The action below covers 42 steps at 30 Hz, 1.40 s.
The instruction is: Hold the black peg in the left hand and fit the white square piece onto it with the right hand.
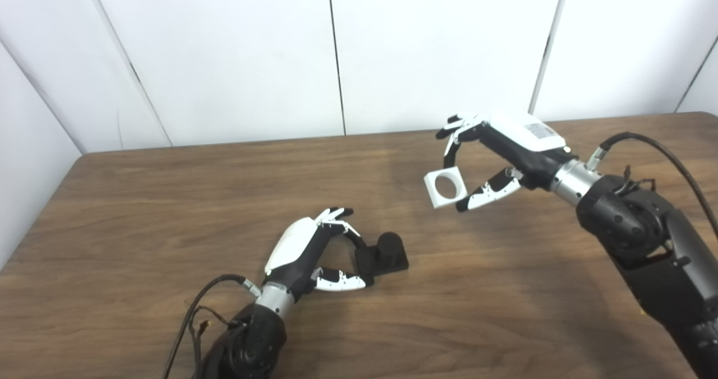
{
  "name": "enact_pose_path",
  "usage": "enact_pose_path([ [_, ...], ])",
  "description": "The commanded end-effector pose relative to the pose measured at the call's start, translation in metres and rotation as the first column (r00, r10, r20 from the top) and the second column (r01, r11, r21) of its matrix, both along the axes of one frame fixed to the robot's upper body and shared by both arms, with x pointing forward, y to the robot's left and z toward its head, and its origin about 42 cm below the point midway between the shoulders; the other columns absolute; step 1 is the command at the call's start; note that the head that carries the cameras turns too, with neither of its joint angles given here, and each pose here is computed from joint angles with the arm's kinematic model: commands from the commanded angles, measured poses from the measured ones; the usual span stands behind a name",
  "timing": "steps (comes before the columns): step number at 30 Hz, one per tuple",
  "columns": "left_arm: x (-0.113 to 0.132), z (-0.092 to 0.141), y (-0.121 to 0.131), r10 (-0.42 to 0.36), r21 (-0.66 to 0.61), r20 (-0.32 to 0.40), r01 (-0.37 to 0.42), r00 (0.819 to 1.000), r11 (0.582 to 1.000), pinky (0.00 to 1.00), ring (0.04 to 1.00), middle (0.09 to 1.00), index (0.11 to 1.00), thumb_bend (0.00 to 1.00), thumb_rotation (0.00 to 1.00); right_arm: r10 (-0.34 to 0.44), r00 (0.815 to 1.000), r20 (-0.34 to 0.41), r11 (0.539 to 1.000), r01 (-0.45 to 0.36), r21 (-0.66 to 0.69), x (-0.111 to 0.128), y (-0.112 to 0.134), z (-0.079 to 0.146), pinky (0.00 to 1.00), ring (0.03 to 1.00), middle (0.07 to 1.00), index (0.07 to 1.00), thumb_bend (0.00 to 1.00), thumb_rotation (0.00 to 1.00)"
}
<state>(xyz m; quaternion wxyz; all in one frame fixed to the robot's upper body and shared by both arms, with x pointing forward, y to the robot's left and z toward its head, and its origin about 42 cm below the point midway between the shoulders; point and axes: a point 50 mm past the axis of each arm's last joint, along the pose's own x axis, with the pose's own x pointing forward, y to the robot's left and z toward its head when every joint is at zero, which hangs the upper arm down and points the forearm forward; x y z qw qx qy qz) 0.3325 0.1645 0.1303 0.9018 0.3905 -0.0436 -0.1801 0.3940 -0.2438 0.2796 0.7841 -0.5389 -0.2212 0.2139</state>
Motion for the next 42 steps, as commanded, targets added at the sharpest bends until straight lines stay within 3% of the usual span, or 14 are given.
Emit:
enact_pose_path([
  [1,0.000,-0.014,0.002,0.011,0.067,-0.067,-0.007,0.998,0.998,0.94,0.977,0.927,0.491,0.52,0.08,0.043,0.997,0.068,0.999,-0.044,0.006,-0.003,0.008,0.022,0.79,0.870,0.798,0.481,0.52,0.15],
  [10,0.001,-0.014,0.001,0.008,0.063,-0.066,-0.004,0.998,0.998,0.95,0.980,0.928,0.491,0.52,0.08,0.092,0.995,0.031,0.996,-0.092,-0.006,-0.022,0.025,0.018,0.82,0.867,0.805,0.481,0.52,0.14],
  [17,0.001,-0.015,0.000,0.007,0.068,-0.059,-0.003,0.998,0.998,0.93,0.975,0.924,0.491,0.52,0.08,0.124,0.992,0.017,0.992,-0.124,-0.008,-0.028,0.035,0.013,0.92,0.886,0.809,0.482,0.52,0.15],
  [30,0.000,-0.015,-0.003,0.004,0.058,-0.058,-0.001,0.998,0.998,0.94,0.976,0.925,0.491,0.52,0.08,0.166,0.986,0.007,0.986,-0.166,0.011,-0.032,0.051,-0.001,0.92,0.885,0.809,0.481,0.52,0.15],
  [42,-0.001,-0.016,-0.003,0.005,0.054,-0.064,-0.002,0.998,0.999,0.94,0.979,0.928,0.491,0.52,0.08,0.155,0.988,-0.028,0.988,-0.154,0.030,-0.026,0.064,-0.008,0.93,0.893,0.812,0.481,0.52,0.15],
])
